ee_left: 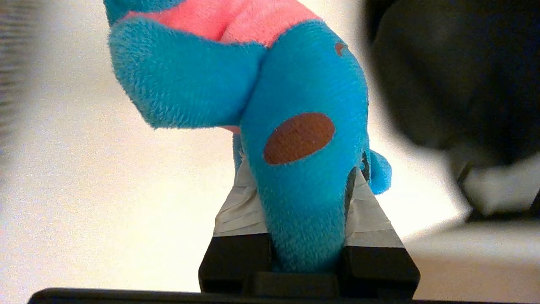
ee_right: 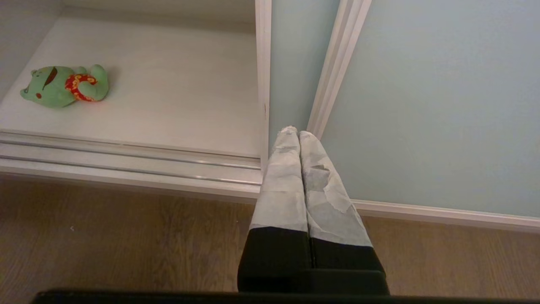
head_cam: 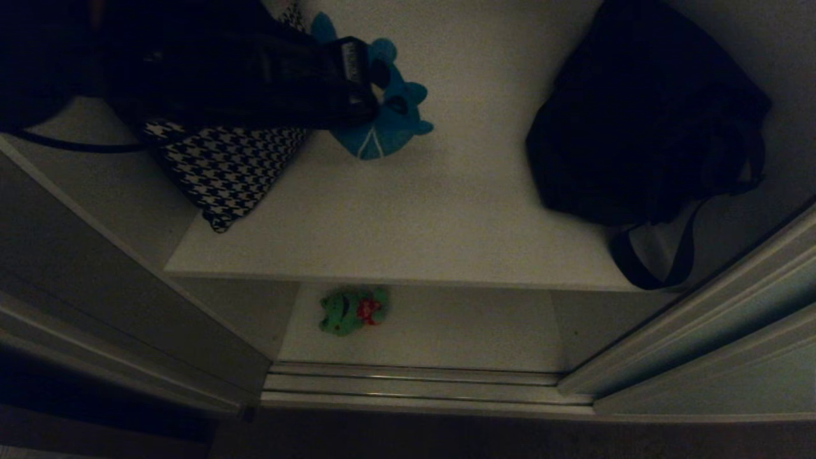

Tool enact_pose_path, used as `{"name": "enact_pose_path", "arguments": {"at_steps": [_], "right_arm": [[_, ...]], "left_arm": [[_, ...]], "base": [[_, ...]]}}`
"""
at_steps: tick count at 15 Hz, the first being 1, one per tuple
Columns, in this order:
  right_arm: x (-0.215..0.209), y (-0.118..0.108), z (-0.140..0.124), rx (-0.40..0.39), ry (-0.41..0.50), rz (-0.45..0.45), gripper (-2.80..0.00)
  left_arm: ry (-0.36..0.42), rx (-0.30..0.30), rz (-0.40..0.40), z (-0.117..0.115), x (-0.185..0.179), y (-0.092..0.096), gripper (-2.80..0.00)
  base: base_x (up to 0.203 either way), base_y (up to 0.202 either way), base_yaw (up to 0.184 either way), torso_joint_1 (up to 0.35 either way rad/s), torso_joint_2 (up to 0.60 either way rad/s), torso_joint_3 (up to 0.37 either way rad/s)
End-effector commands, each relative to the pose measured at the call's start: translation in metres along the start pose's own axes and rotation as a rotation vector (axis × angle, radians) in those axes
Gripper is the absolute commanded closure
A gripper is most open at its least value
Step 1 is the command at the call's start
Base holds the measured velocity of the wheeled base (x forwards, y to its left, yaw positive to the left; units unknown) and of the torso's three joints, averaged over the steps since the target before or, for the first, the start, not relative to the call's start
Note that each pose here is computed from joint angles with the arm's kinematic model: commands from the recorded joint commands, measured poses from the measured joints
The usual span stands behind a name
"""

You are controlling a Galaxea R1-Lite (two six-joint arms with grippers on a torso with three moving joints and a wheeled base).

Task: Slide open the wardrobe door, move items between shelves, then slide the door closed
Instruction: Place the blue doll on the lower shelf

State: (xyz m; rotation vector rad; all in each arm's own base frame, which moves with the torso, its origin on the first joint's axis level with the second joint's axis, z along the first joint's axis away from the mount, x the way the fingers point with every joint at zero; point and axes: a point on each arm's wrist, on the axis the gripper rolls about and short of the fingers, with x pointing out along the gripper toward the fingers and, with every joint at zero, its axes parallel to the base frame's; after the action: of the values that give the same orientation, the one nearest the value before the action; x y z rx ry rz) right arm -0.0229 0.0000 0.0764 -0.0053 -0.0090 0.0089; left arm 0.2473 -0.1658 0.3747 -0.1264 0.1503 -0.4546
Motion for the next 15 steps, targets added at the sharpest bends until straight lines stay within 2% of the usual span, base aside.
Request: {"name": "enact_pose_path", "arguments": {"at_steps": [1,2,4,6,8,11,12,14,15], "right_arm": [[0.000,0.000,0.000,-0.001,0.001,0.001,0.00],[0.000,0.000,0.000,-0.001,0.000,0.002,0.00],[0.000,0.000,0.000,-0.001,0.001,0.002,0.00],[0.000,0.000,0.000,-0.001,0.001,0.002,0.00],[0.000,0.000,0.000,-0.001,0.000,0.001,0.00],[0.000,0.000,0.000,-0.001,0.000,0.001,0.00],[0.000,0.000,0.000,-0.001,0.001,0.001,0.00],[0.000,0.000,0.000,-0.001,0.001,0.002,0.00],[0.000,0.000,0.000,-0.001,0.000,0.001,0.00]], "left_arm": [[-0.078,0.045,0.010,0.014,-0.080,0.013,0.00],[-0.067,0.087,0.038,0.004,-0.105,0.023,0.00],[-0.014,0.154,0.146,-0.029,-0.149,0.050,0.00],[0.000,0.174,0.252,-0.066,-0.196,0.070,0.00],[-0.042,0.181,0.292,-0.101,-0.242,0.068,0.00],[-0.096,0.199,0.331,-0.162,-0.284,0.059,0.00],[-0.112,0.203,0.351,-0.184,-0.293,0.057,0.00],[-0.080,0.180,0.390,-0.239,-0.296,0.062,0.00],[-0.088,0.175,0.399,-0.256,-0.298,0.063,0.00]], "base": [[0.000,0.000,0.000,0.000,0.00,0.000],[0.000,0.000,0.000,0.000,0.00,0.000],[0.000,0.000,0.000,0.000,0.00,0.000],[0.000,0.000,0.000,0.000,0.00,0.000],[0.000,0.000,0.000,0.000,0.00,0.000],[0.000,0.000,0.000,0.000,0.00,0.000],[0.000,0.000,0.000,0.000,0.00,0.000],[0.000,0.000,0.000,0.000,0.00,0.000],[0.000,0.000,0.000,0.000,0.00,0.000]]}}
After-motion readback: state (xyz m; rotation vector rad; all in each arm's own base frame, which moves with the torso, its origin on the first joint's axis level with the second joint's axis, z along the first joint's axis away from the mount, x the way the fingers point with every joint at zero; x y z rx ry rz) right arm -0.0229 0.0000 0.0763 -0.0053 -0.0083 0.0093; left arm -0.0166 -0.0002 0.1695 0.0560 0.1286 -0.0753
